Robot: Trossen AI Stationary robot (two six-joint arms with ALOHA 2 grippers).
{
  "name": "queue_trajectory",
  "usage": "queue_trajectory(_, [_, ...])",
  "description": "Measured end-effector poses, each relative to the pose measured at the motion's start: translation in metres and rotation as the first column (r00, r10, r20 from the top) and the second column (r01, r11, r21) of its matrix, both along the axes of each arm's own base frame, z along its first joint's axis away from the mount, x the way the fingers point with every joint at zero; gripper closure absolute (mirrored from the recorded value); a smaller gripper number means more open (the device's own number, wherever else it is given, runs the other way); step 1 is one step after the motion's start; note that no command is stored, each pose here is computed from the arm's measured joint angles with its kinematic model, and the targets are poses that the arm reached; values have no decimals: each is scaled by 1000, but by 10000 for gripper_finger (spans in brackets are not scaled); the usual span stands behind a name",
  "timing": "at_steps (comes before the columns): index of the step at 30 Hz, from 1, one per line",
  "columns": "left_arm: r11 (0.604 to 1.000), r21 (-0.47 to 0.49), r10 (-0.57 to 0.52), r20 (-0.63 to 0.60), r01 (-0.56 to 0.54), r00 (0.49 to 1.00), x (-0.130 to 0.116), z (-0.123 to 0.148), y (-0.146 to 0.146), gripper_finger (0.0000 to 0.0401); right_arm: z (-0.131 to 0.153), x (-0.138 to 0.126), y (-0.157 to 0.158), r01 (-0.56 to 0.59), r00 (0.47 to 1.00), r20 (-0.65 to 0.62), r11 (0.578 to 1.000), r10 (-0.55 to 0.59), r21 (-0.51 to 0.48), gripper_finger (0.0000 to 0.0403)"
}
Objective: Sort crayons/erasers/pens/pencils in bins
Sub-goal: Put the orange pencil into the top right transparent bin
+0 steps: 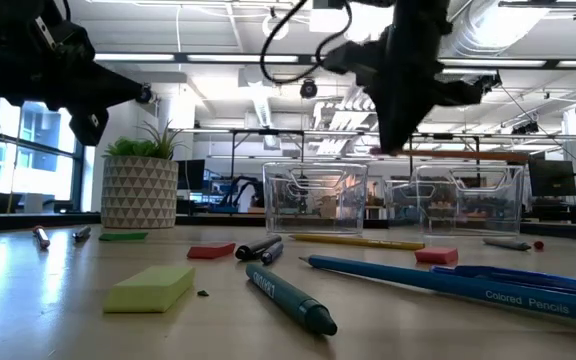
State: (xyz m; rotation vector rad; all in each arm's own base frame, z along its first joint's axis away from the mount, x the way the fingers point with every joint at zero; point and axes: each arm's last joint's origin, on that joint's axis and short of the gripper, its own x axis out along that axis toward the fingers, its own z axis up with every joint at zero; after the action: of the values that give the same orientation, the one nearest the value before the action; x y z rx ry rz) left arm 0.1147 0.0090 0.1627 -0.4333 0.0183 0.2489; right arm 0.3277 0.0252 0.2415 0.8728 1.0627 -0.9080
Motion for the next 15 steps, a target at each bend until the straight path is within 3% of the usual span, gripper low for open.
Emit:
queue_trajectory(10, [1000, 0, 6, -57, -6, 998, -1, -5, 0, 391, 43, -3, -11, 27, 999, -13, 968, -31, -248, 398])
queue_trajectory(15, [1000, 0, 11, -80, -11, 997, -1, -8, 0, 362, 64, -18, -27, 36, 999, -6, 941, -41, -337, 398])
